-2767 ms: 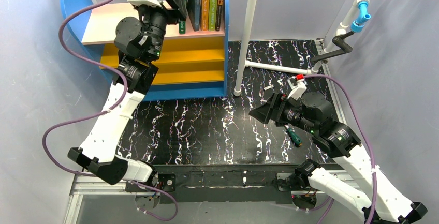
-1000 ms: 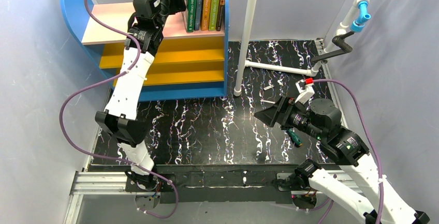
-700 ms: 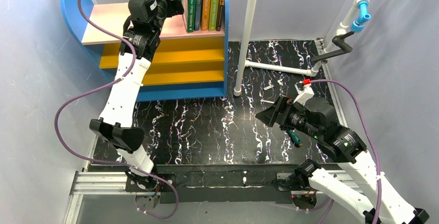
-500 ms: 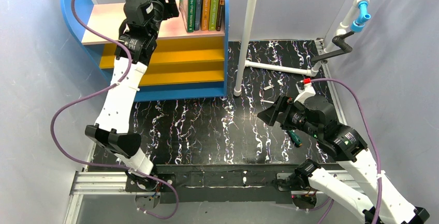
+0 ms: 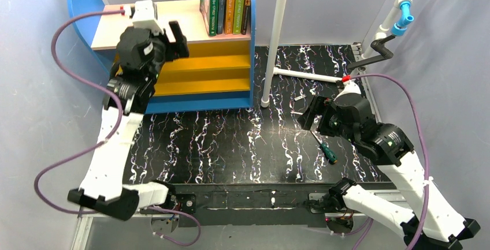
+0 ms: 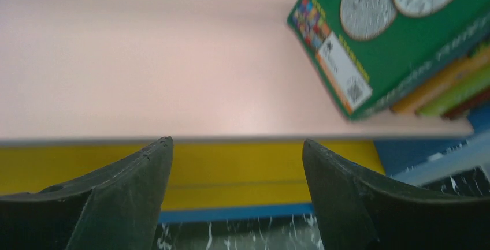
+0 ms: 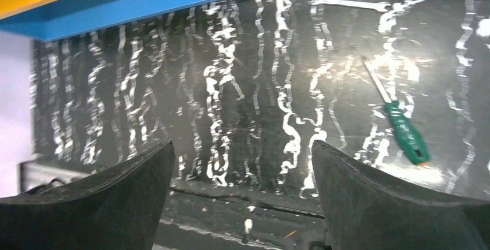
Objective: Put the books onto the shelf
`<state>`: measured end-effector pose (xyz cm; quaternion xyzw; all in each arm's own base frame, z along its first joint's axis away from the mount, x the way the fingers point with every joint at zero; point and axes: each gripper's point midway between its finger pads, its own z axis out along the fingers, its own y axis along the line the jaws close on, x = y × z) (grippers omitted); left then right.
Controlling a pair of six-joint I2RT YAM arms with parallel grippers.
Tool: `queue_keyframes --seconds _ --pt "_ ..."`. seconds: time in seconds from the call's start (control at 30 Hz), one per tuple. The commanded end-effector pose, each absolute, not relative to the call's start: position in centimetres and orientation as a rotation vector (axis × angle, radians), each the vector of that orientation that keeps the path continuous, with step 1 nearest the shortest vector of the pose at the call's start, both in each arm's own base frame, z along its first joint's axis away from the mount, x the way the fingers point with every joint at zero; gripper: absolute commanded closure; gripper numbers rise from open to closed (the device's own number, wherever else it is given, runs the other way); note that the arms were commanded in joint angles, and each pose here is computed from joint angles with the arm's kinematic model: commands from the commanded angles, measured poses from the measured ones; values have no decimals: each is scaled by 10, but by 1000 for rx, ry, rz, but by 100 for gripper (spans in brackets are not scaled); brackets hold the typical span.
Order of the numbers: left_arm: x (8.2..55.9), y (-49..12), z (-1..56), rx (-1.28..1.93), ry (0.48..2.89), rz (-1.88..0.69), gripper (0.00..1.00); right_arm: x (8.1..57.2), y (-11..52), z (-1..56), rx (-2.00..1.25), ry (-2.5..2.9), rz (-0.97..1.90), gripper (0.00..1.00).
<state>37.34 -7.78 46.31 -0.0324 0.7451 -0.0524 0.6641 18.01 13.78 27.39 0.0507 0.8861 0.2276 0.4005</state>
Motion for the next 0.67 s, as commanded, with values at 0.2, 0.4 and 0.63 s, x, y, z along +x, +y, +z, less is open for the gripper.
queue_keyframes --seconds 0.2,0.4,0.63 --pt "254 -84 379 76 1918 -277 12 191 90 260 196 2300 180 4" --pt "212 -127 335 183 1978 -595 10 195 96 259 197 2295 205 3" --pt "194 -146 300 150 2050 -775 9 194 104 251 193 2317 245 4"
